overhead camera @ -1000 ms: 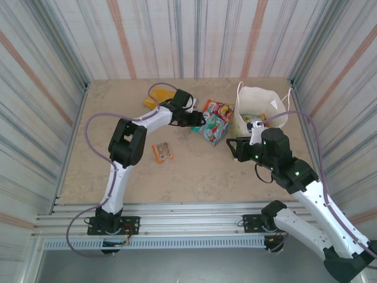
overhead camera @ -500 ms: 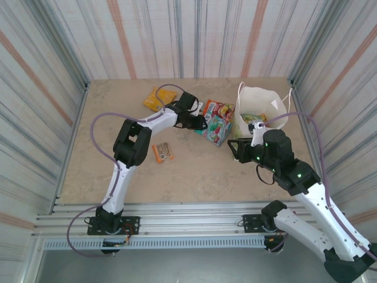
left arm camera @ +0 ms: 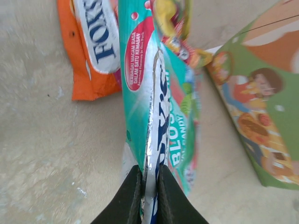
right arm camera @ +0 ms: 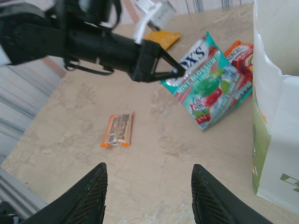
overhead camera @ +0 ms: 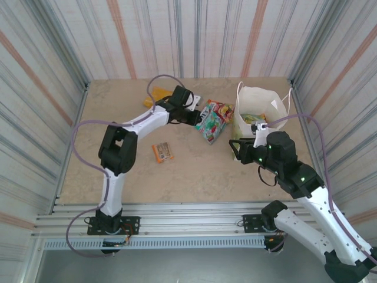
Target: Place the snacks into the paper bag
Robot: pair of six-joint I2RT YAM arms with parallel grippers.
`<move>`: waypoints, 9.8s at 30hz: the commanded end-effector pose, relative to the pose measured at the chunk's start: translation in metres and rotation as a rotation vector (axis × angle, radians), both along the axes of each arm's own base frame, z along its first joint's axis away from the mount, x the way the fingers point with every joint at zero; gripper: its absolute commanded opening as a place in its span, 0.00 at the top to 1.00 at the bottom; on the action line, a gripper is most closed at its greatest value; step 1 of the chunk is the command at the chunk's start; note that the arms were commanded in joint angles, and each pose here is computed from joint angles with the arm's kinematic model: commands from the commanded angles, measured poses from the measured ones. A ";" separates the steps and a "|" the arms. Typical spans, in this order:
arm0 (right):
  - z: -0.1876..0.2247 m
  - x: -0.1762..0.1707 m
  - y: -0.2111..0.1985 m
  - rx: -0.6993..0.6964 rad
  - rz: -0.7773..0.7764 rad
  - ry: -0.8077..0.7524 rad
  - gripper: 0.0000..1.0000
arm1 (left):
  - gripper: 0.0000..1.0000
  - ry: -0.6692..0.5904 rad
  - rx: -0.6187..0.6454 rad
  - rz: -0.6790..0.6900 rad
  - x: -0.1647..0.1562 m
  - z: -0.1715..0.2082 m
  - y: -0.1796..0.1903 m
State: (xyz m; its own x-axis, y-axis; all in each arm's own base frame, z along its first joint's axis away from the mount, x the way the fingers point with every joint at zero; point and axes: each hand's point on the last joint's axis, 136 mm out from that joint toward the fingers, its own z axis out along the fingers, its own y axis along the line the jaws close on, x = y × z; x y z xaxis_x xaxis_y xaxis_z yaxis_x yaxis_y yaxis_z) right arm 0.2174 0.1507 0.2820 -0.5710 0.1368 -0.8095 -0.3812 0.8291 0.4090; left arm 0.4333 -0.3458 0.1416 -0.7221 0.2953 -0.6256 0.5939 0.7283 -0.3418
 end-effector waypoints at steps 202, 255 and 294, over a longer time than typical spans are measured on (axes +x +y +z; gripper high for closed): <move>0.043 0.106 -0.078 -0.199 -0.263 0.297 0.57 | 0.28 -0.459 -0.392 -0.179 -0.097 0.224 -0.052; -0.097 -0.057 0.026 -0.267 0.263 -0.174 0.48 | 0.31 0.131 -0.073 0.259 0.064 -0.053 -0.014; -0.094 -0.057 0.021 -0.209 0.230 -0.161 0.46 | 0.94 0.109 0.157 0.190 0.061 -0.130 -0.038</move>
